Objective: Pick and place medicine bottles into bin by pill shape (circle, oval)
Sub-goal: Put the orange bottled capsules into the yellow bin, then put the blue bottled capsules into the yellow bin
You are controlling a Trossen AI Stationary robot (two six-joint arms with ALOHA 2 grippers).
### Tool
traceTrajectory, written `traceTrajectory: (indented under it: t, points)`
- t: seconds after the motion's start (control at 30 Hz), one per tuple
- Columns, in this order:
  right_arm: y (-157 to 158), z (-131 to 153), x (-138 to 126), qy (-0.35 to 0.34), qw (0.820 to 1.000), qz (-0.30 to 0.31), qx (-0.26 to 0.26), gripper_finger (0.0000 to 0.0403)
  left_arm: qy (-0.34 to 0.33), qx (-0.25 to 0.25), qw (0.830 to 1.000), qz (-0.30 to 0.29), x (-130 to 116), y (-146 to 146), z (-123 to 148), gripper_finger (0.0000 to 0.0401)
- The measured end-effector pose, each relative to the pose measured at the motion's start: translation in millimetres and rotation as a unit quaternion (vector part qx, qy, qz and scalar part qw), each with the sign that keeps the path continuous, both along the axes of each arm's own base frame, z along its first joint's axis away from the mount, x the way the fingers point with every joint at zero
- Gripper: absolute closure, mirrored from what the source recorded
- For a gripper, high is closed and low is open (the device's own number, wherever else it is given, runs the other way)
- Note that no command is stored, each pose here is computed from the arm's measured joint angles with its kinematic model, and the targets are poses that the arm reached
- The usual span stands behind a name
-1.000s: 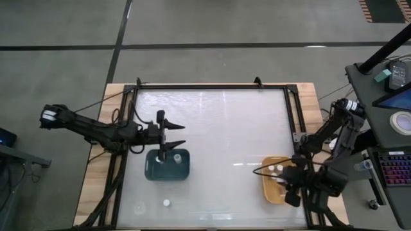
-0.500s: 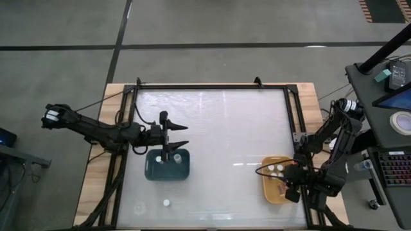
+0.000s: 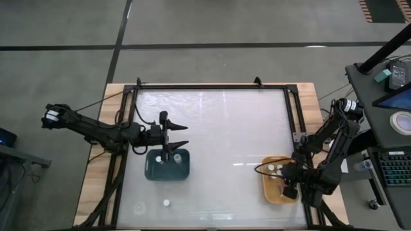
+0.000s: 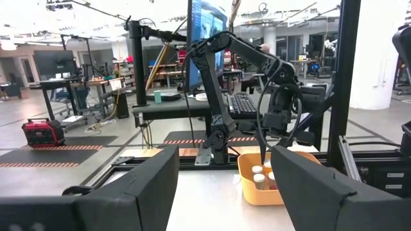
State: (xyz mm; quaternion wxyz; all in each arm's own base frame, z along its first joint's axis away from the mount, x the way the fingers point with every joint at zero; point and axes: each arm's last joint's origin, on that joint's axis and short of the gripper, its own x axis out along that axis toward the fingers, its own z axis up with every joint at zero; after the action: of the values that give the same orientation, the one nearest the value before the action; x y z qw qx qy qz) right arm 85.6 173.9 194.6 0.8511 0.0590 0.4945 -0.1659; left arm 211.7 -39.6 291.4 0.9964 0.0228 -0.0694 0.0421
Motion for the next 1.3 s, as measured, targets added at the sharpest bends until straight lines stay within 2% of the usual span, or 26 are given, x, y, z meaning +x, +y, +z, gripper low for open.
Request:
traceTrajectory:
  t: [0.27, 0.7, 0.93, 1.03, 1.13, 1.3]
  points:
    - [-1.5, -2.2, -0.5, 0.001, 1.000, 0.006, -0.008, 0.0276, 0.000, 0.000, 1.000, 0.000, 0.0, 0.0, 0.0, 0.0170]
    - [-1.9, -2.5, -0.8, 0.004, 1.000, 0.006, -0.010, 0.0229, 0.000, 0.000, 1.000, 0.000, 0.0, 0.1, 0.0, 0.0170]
    - [4.7, 10.8, 2.6, 0.000, 1.000, 0.004, 0.010, 0.0229, 0.001, 0.000, 1.000, 0.000, 0.5, 0.0, -0.5, 0.0170]
    - [8.6, 21.4, 7.6, -0.026, 0.999, -0.001, 0.019, 0.0234, 0.007, 0.001, 1.000, 0.000, 2.5, -0.5, -2.6, 0.0170]
    - [12.0, 33.1, 13.7, -0.082, 0.996, -0.003, 0.016, 0.0239, 0.013, -0.010, 1.000, -0.001, 5.2, -1.1, -5.7, 0.0170]
    - [17.2, 51.1, 23.0, -0.187, 0.981, 0.028, -0.028, 0.0252, 0.023, -0.026, 0.999, -0.004, 9.1, -2.0, -10.3, 0.0170]
